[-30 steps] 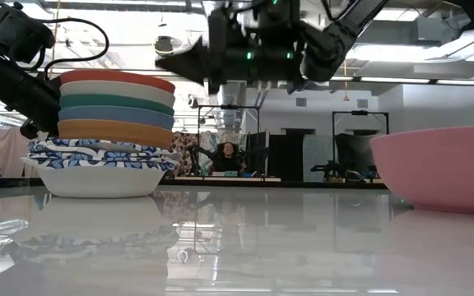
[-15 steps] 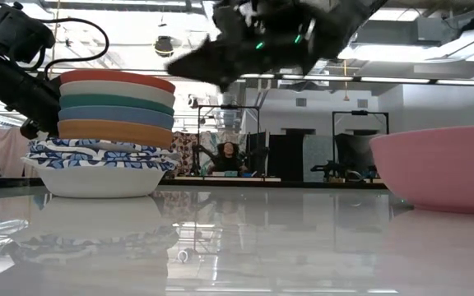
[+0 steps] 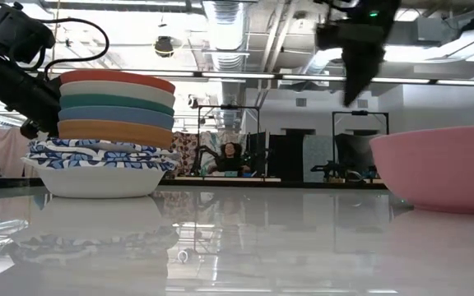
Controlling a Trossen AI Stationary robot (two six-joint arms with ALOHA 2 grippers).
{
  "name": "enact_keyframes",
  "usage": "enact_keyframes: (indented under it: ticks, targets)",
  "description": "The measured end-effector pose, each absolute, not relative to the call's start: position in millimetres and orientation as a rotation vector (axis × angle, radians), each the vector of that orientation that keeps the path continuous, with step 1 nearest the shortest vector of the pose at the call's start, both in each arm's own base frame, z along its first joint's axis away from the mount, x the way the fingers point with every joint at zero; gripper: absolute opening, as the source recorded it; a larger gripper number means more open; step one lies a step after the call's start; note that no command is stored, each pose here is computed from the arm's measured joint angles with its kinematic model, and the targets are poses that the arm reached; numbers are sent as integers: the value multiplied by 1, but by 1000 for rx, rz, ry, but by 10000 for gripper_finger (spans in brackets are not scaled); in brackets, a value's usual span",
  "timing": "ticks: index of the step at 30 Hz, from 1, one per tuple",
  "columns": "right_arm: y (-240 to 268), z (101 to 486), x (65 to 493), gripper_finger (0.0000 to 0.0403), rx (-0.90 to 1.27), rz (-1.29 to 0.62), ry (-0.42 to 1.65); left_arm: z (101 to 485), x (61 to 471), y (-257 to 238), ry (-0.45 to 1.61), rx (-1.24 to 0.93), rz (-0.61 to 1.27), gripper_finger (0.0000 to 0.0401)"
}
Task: Nest bowls inside each other
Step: Stack the pink bowl on top of the orange bowl
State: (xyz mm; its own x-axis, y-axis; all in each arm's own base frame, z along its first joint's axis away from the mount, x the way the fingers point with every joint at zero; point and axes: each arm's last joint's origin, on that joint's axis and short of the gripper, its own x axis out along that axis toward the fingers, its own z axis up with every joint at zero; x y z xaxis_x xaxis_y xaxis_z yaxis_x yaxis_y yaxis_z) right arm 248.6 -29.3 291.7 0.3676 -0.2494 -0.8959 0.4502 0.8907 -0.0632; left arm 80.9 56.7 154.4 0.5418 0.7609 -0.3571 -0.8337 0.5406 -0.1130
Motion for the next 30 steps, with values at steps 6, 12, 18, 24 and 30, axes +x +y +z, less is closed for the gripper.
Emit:
enact_keyframes:
  ticks: [6, 12, 18, 24, 30]
  targets:
    - [-17, 279, 223, 196, 248, -490, 1225, 154, 81, 57, 271, -305, 961, 0]
    - [-4, 245, 216, 223, 261, -482, 1284, 154, 81, 57, 271, -306, 960, 0]
    - [0, 224, 214, 225, 289, -436, 1300, 154, 81, 57, 275, -299, 959, 0]
    - [1, 221, 212, 223, 312, -422, 1314, 154, 81, 57, 275, -299, 958, 0]
    - [1, 221, 215, 222, 311, -380, 1294, 154, 81, 57, 276, -299, 959, 0]
